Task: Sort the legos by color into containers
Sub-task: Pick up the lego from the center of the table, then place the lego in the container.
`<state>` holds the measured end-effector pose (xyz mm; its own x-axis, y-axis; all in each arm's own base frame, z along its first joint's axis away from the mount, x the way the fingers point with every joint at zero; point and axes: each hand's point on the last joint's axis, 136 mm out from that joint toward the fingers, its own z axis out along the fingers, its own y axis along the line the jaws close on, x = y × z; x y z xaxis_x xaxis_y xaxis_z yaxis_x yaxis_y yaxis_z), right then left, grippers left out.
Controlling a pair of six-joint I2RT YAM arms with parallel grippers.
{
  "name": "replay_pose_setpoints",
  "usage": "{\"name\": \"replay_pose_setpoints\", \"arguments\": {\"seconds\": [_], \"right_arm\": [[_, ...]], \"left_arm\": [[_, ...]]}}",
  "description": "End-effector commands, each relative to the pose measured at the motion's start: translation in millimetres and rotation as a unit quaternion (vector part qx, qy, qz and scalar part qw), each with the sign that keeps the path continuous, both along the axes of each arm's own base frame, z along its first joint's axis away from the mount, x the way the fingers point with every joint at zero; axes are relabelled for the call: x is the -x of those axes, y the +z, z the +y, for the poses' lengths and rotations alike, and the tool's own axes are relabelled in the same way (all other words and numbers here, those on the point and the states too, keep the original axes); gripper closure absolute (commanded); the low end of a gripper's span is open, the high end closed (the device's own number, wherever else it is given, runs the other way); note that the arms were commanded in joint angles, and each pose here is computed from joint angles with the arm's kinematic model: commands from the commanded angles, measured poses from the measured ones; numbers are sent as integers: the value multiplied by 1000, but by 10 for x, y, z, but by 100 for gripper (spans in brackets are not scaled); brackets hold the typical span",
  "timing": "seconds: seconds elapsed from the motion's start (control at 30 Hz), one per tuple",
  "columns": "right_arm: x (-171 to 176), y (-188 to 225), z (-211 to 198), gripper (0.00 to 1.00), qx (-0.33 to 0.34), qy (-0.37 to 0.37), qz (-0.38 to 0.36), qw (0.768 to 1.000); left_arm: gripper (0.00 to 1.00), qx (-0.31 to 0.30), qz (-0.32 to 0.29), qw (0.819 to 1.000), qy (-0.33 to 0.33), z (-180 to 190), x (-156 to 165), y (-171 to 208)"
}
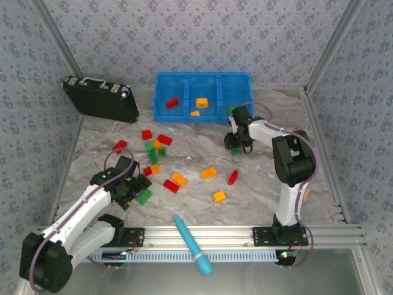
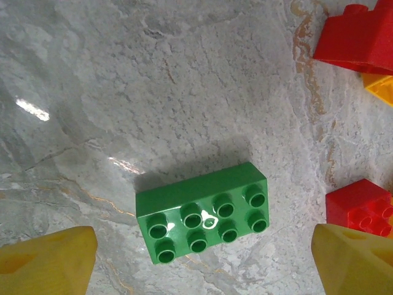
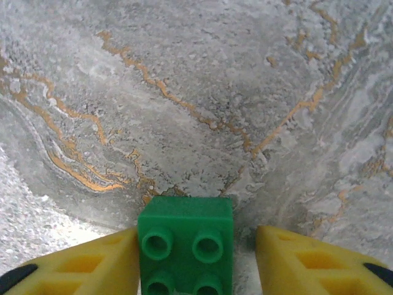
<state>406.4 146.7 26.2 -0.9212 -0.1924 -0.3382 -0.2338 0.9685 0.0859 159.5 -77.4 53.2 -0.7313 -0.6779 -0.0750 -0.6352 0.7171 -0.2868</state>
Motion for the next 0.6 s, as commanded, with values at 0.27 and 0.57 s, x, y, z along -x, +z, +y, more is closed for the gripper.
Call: {"name": "replay_pose_setpoints", "arguments": {"seconds": [0.27, 0.57], "right_arm": [[-100, 535, -60, 67, 30, 6, -19, 999], [-756, 1467, -121, 67, 2, -12, -135, 991]], "left_arm": [[9, -1, 7, 1000, -7, -14, 18, -113], [9, -4, 18, 1000, -5, 1, 61, -208]]}}
